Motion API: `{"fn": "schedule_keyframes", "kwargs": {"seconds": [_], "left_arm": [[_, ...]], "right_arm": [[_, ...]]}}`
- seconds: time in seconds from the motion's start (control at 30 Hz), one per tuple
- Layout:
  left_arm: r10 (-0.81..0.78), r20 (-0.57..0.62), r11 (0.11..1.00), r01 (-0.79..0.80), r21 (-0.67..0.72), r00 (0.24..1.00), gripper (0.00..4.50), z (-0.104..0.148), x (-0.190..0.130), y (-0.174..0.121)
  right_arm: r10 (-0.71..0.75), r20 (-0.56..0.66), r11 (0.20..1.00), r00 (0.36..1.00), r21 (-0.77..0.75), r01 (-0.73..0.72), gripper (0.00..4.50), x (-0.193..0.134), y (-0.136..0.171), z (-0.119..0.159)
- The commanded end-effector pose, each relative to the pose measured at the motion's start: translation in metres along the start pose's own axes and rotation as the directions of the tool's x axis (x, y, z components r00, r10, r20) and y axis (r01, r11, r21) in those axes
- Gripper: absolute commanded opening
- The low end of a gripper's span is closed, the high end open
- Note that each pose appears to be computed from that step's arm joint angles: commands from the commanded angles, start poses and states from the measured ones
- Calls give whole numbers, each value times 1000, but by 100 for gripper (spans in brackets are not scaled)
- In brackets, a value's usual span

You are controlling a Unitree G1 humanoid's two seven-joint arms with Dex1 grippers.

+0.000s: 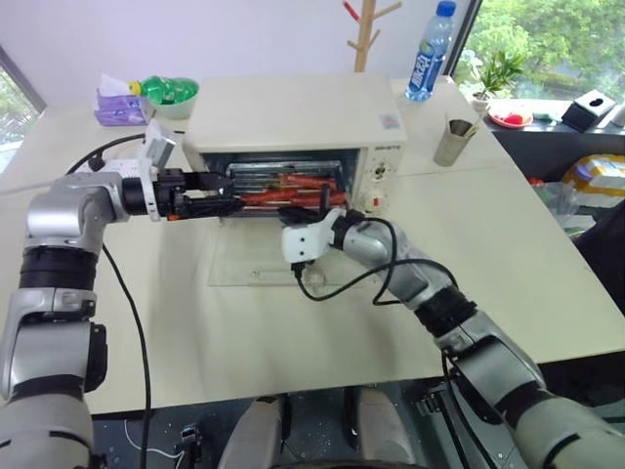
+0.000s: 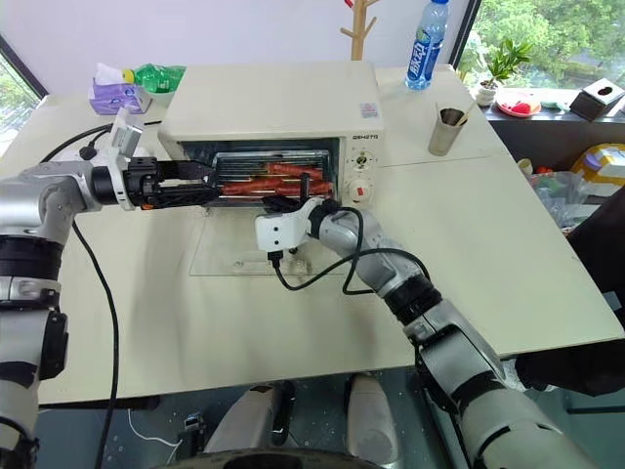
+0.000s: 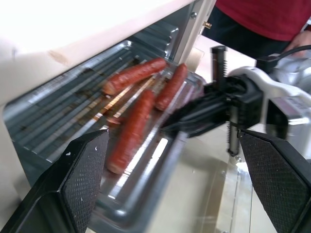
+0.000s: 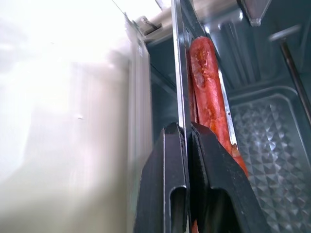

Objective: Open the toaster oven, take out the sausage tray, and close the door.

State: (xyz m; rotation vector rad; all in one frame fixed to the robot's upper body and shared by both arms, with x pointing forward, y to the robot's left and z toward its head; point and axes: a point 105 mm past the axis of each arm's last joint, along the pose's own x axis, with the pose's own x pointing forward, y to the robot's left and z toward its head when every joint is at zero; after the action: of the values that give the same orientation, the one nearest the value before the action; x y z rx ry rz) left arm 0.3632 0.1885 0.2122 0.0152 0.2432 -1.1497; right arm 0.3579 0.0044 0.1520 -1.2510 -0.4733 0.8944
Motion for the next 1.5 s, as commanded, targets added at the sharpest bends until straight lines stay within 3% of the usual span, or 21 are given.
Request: {"fn": "schedule_keyframes", "kwargs": {"seconds": [0.03,0.5,0.8,1.2,1.5], "left_arm": [[33,28,997,-35,71,999,450,22,-9,4],[-39,26,999,39,-10,999,450,17,-27,-18],[34,34,998,-32,-54,999,450,8,-45,-23],[5,30,998,-3,-57,1000,450,7,-32,-22],[-49,7,974,50,-222,999,450,-6,-61,-50]], "right_arm": [[-34,4,999,999,-4,34,7,-23,-10,1],[-28,47,992,998,-118,33,7,-77,1,7],[-31,62,992,998,-124,38,7,-80,2,6],[41,105,977,994,-214,-17,7,-88,12,12],[75,147,978,986,-202,-44,7,-103,19,20]]}}
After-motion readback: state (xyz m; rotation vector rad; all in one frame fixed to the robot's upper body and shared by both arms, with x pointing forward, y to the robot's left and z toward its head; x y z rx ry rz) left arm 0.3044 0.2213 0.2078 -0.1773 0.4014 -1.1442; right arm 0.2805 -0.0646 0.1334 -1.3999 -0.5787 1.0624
